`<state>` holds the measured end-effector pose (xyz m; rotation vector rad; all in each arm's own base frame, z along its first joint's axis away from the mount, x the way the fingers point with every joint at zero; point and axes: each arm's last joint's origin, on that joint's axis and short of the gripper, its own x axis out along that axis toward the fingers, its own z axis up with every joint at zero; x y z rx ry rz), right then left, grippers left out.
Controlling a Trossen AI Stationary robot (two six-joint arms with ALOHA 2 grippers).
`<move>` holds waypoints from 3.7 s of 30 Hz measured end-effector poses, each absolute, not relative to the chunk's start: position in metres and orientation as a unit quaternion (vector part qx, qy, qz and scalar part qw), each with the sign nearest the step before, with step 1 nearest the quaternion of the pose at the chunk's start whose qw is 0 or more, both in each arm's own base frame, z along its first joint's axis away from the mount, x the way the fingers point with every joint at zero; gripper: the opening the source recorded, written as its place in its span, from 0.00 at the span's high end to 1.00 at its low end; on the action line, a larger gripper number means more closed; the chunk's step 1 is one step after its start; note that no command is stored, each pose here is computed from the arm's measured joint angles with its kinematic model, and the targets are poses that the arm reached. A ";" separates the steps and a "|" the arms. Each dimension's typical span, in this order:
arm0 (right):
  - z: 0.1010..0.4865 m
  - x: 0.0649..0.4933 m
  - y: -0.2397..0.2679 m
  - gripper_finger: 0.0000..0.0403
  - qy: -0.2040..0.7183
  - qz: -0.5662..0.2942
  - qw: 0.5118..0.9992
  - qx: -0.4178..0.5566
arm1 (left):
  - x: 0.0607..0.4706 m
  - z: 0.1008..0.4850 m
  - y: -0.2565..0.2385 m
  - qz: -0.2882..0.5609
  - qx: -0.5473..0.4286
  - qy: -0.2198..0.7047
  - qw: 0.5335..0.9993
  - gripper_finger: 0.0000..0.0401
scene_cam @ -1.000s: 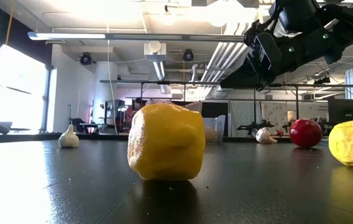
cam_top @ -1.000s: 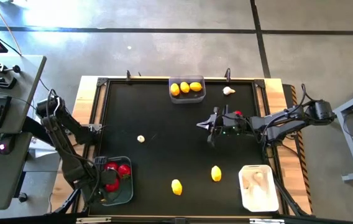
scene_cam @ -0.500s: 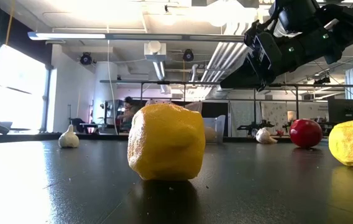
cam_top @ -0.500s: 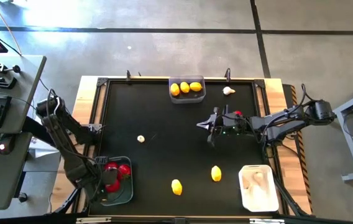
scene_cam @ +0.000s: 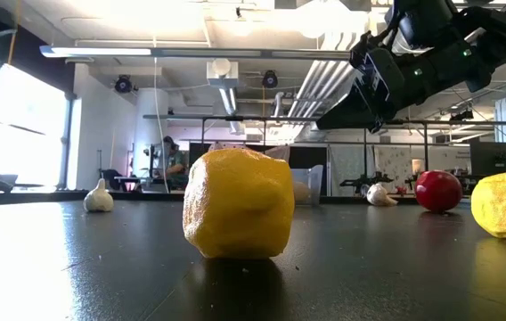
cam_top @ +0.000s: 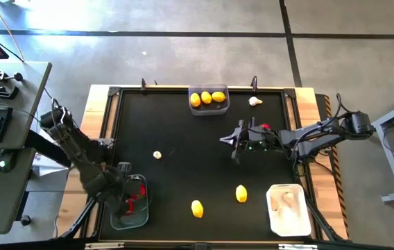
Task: Sort produce into baskets
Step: Adjust the dark green bin, then put the right lemon into the transparent bin
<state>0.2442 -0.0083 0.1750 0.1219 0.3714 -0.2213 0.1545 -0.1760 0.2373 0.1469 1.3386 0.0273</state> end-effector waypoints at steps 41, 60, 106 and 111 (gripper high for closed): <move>0.173 0.244 -0.005 1.00 0.195 -0.103 0.974 0.049 | 0.198 0.216 -0.159 -0.009 0.167 0.484 0.859 1.00; 0.165 0.236 0.038 1.00 0.239 -0.073 0.962 0.107 | 0.246 0.186 -0.125 -0.127 0.071 0.236 0.961 1.00; 0.184 0.235 0.154 0.43 0.565 -0.194 0.696 0.398 | 0.270 0.190 -0.069 -0.070 0.041 0.203 0.976 1.00; 0.176 0.237 0.155 0.43 0.560 -0.219 0.693 0.397 | 0.270 0.190 -0.069 -0.070 0.041 0.204 0.976 1.00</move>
